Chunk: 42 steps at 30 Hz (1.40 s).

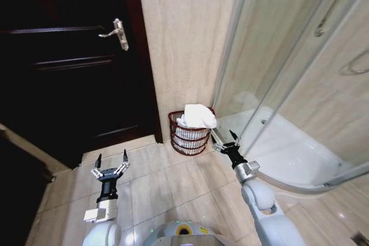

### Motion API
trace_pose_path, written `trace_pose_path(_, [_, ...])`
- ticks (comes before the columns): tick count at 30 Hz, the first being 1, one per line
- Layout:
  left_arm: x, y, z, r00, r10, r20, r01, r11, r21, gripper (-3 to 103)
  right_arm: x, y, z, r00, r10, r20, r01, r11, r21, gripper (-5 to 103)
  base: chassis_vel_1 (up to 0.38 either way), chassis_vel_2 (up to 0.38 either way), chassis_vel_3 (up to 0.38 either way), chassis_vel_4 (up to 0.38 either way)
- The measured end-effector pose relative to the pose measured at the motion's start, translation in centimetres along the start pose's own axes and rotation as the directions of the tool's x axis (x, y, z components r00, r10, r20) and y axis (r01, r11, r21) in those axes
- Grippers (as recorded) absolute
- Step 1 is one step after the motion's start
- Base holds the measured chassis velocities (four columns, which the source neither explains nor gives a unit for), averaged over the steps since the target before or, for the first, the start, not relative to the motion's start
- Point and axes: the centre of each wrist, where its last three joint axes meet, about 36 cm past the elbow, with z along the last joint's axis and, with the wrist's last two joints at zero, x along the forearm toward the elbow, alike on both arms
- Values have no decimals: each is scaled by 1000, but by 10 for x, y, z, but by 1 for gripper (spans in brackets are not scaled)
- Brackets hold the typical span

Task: Discard the used towel into the hamper.

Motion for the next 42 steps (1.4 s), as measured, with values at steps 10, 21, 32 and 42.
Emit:
trace_pose_path(10, [1,-1,5,1000,-2,19,2,1000,3,100,-1,-7,10,999,14,40,-14,1000,-12,100,73,90,64,67])
trace_pose_path(21, [-2,-3,5,1000,4,20,-4,1000,2,100,-3,-14,14,999,25,37,-24,999,-24,100,-9,11,10,-10])
trace_pose_path(32, [-4,-4,3,1000,9,17,-9,1000,1,100,-5,-14,16,999,29,36,-28,999,-27,100,-102,109,100,-103])
trace_pose_path(42, [-4,-3,2,1000,9,19,-9,1000,-1,100,-5,-15,17,999,30,30,-30,999,-24,100,-88,81,88,-79])
